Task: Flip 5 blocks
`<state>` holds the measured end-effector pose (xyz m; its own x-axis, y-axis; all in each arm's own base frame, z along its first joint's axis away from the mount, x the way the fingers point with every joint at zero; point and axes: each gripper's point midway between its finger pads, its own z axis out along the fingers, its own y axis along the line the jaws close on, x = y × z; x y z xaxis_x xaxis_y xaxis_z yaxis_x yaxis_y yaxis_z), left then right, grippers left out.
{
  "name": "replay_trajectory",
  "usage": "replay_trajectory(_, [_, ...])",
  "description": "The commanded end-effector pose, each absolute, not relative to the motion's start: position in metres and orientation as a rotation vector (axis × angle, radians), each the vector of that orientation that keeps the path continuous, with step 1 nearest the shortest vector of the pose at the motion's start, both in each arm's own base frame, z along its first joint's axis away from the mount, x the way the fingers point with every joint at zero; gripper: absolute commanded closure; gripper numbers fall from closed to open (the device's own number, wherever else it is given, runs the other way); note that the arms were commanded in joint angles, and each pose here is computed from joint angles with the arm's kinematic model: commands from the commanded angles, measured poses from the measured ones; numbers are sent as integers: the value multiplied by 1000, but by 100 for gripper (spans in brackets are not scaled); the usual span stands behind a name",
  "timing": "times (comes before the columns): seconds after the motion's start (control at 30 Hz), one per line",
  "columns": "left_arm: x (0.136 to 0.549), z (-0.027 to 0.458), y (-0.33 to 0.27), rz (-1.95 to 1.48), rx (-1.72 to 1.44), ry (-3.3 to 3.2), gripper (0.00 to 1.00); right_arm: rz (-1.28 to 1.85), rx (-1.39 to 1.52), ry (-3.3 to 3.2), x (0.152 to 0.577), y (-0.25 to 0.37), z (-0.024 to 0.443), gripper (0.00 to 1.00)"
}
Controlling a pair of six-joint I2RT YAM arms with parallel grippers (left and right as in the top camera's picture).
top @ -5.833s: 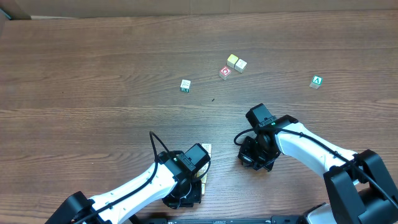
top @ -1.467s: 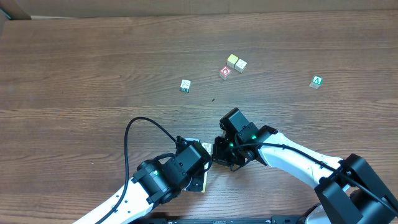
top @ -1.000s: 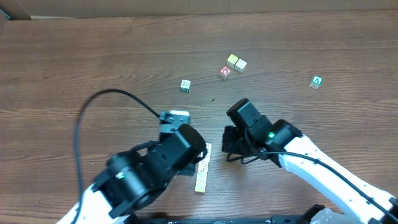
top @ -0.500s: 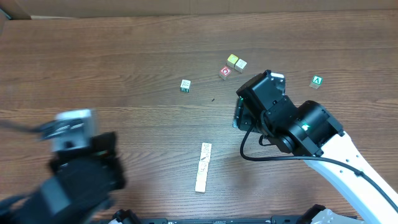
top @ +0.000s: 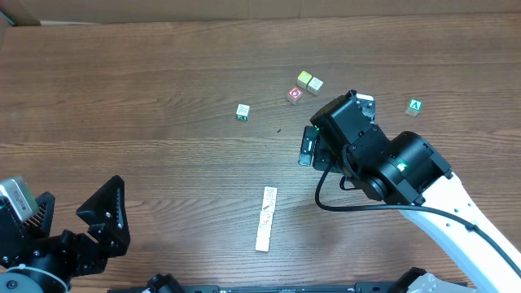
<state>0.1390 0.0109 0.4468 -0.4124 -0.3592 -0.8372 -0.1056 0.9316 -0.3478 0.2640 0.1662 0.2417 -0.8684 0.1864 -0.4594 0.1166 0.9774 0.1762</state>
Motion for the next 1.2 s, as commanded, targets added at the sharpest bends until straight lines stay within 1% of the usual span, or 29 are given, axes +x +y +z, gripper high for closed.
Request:
replay_trajectory(0.0, [140, 449, 15, -272, -357, 1975, 0, 214, 216, 2591, 267, 166, 255, 0])
replay_trajectory(0.83, [138, 445, 7, -314, -332, 2004, 0, 214, 216, 2591, 266, 166, 255, 0])
replay_trajectory(0.97, [138, 445, 7, -314, -332, 2004, 0, 149, 227, 2579, 267, 157, 254, 0])
replay_trajectory(1.1, [138, 445, 7, -314, -332, 2004, 0, 138, 233, 2565, 263, 150, 260, 0])
replay_trajectory(1.17, [138, 445, 7, -314, -332, 2004, 0, 125, 251, 2508, 269, 144, 269, 0])
